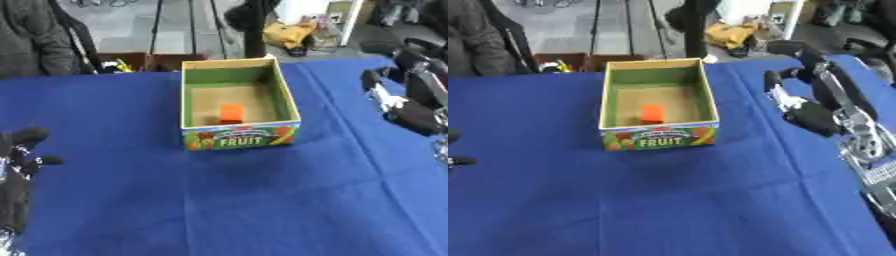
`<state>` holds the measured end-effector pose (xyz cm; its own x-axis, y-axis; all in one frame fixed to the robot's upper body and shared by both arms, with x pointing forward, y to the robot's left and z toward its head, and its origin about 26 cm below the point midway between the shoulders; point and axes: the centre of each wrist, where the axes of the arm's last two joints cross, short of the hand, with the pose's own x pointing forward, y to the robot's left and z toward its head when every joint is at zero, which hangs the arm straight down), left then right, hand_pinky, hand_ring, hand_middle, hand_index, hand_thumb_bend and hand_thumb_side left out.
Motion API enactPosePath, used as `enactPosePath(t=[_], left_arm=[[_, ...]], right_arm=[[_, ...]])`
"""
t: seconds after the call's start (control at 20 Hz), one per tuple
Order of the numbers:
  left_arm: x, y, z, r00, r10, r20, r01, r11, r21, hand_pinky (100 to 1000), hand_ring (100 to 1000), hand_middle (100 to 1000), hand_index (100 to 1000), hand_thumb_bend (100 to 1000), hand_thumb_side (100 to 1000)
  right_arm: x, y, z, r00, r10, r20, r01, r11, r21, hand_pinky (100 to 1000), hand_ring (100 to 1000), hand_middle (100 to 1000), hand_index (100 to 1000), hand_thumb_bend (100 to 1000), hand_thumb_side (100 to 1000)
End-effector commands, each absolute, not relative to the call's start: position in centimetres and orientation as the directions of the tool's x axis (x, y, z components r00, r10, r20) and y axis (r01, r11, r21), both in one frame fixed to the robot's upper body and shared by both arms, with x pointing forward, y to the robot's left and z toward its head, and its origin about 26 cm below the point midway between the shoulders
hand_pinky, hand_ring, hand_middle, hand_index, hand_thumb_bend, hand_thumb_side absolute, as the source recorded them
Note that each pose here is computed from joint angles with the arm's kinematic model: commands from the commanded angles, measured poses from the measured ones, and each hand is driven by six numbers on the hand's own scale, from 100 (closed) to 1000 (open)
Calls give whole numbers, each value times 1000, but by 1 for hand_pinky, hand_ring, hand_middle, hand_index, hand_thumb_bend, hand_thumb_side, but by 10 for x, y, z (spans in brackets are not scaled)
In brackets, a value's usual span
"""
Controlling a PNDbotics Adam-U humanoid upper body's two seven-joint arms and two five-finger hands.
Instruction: Pick up objects on the table and place them in the box.
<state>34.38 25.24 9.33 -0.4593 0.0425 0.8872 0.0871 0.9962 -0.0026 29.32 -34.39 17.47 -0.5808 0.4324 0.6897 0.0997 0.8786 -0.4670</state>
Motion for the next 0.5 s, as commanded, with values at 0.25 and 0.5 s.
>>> enactPosePath(t=[0.25, 0.5], left_arm=[[343, 261, 100, -479, 18, 878, 60, 998, 12, 557, 870, 685, 739, 717, 805], [343, 261, 100, -479, 18, 878, 56, 998, 10, 557, 870, 684, 738, 718, 805]], right_arm=[[278, -336, 160, -571, 273, 774, 93, 958, -270, 614, 909, 745, 768, 100, 670], [277, -331, 149, -558, 229, 798, 88, 972, -218, 606, 894, 728, 752, 100, 677]])
